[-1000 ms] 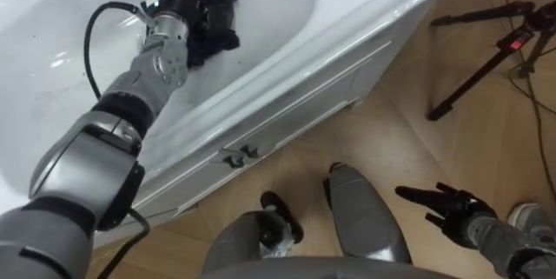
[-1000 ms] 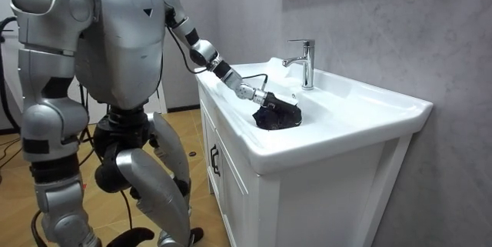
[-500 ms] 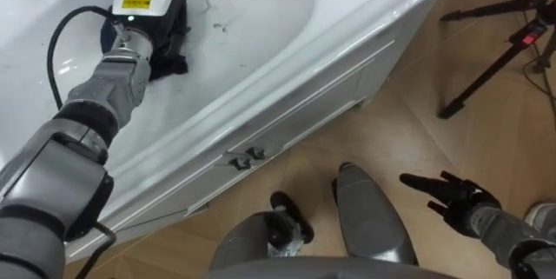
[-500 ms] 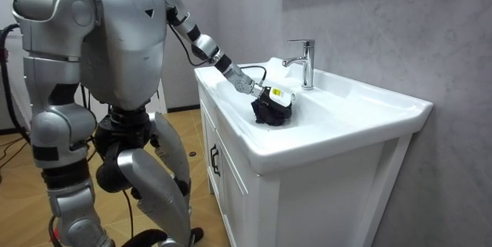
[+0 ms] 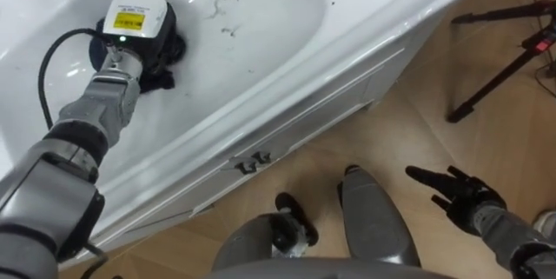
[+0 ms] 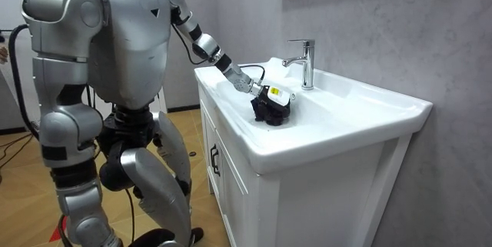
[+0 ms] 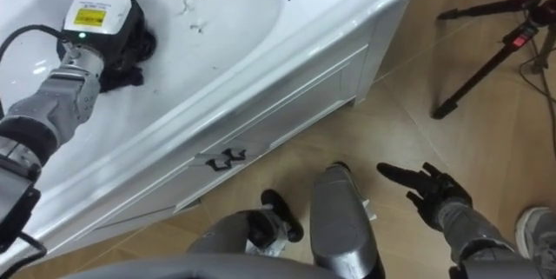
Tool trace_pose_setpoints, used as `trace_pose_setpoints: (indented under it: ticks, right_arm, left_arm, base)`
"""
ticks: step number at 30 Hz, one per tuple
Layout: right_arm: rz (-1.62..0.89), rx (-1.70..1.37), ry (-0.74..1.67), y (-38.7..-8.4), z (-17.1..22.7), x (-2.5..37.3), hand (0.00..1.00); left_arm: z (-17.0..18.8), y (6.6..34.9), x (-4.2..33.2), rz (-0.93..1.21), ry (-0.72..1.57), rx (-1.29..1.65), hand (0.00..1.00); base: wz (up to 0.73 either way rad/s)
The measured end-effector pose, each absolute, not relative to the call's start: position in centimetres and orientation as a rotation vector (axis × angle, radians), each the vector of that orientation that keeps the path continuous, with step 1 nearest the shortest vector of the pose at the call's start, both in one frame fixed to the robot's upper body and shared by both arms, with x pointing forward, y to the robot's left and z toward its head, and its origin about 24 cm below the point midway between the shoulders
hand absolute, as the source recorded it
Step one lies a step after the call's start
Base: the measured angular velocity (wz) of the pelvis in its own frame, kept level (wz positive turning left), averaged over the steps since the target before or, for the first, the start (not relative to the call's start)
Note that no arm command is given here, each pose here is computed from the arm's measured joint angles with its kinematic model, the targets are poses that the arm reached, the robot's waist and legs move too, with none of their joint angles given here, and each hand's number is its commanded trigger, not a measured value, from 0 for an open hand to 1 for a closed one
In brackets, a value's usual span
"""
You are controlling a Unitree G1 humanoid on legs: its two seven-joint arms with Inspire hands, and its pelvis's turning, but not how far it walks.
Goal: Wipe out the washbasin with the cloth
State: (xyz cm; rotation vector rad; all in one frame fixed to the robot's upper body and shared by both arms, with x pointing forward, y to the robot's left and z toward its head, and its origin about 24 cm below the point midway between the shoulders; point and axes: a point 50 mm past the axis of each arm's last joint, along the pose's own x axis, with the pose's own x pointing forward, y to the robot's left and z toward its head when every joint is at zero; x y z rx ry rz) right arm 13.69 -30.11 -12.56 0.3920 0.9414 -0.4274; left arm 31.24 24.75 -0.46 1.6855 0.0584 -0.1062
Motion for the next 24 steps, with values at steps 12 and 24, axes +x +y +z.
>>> trace_pose_setpoints:
  ticks: [12, 24]
  right_arm:
    - [-0.432, 0.41, 0.964, -29.6, -12.9, 13.3, 0.0]
    - [-0.448, 0.419, 0.992, -28.0, -13.8, 13.0, 0.0]
  left_arm:
    - [-2.3, 25.8, 29.2, -0.051, 0.162, 1.559, 1.0]
    - [-2.8, 27.1, 28.3, 0.141, 0.279, 1.31, 1.0]
  base:
    - [-0.02]
    - [0.02]
